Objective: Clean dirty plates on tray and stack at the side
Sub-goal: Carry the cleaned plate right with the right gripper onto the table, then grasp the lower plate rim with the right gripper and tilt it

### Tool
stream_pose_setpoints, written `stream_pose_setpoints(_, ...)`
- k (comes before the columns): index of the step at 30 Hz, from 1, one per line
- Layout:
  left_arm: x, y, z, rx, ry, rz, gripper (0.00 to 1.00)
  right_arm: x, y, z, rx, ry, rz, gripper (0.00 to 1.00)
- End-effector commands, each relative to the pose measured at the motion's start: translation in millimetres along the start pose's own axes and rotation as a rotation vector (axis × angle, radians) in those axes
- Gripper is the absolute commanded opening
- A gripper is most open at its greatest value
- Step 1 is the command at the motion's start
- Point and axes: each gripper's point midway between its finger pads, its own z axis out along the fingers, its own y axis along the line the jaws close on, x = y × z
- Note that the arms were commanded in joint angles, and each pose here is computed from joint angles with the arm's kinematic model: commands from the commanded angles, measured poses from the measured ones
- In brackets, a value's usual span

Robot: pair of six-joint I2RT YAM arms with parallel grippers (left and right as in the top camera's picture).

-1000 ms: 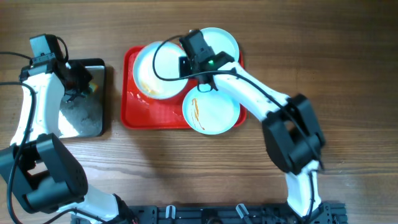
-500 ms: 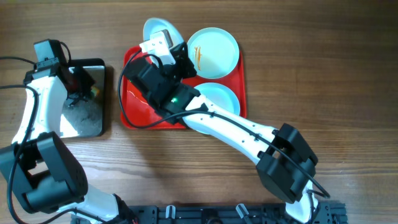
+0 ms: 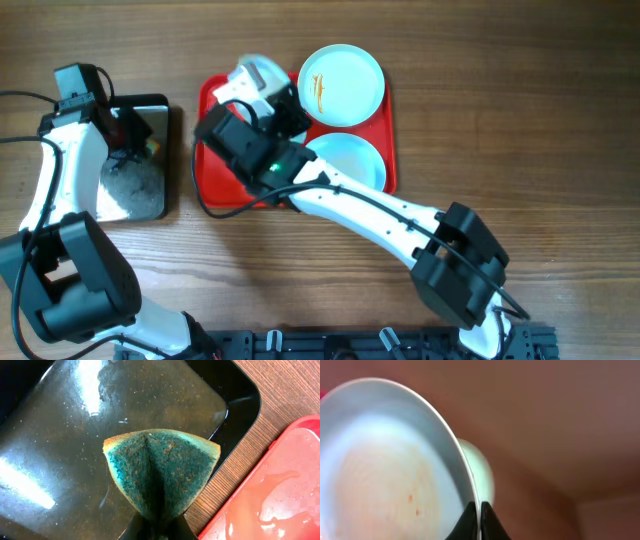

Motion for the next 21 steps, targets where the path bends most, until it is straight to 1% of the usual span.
stream_pose_setpoints(1,1,4,2,-0.017,-0.001,0.004,0.04,12,32,10,-0.374,0.116,0.297,0.04)
stream_pose_setpoints(3,1,3,2,-0.014,0.0,0.004,0.04,9,28,13,-0.586,0.155,0.381,0.04)
stream_pose_setpoints(5,1,3,2,-0.014,0.001,0.004,0.04,4,6,20,-0.725,0.168,0.474,0.04)
stream_pose_setpoints(6,1,3,2,-0.014,0.001,0.004,0.04,8,-20,31,-0.773,0.192,0.56,0.04)
stream_pose_setpoints(7,1,3,2,-0.014,0.001,0.004,0.04,14,-36,39,-0.785,0.214,0.608,0.04)
stream_pose_setpoints(8,1,3,2,-0.014,0.001,0.004,0.04,29,-62,54,-0.783,0.257,0.672,0.04)
stream_pose_setpoints(10,1,3,2,-0.014,0.001,0.004,0.04,77,-109,86,-0.721,0.381,0.774,0.04)
stream_pose_setpoints(13,1,3,2,-0.014,0.001,0.005,0.04,170,-172,122,-0.555,0.585,0.952,0.04)
stream_pose_setpoints(14,1,3,2,-0.014,0.001,0.005,0.04,198,-184,128,-0.524,0.631,1.005,0.04)
stream_pose_setpoints(16,1,3,2,-0.014,0.001,0.005,0.04,254,-200,135,-0.456,0.73,1.112,0.04)
stream_pose_setpoints(18,1,3,2,-0.014,0.001,0.004,0.04,309,-203,135,-0.405,0.814,1.183,0.04)
stream_pose_setpoints(21,1,3,2,-0.014,0.001,0.005,0.04,352,-192,132,-0.364,0.877,1.243,0.04)
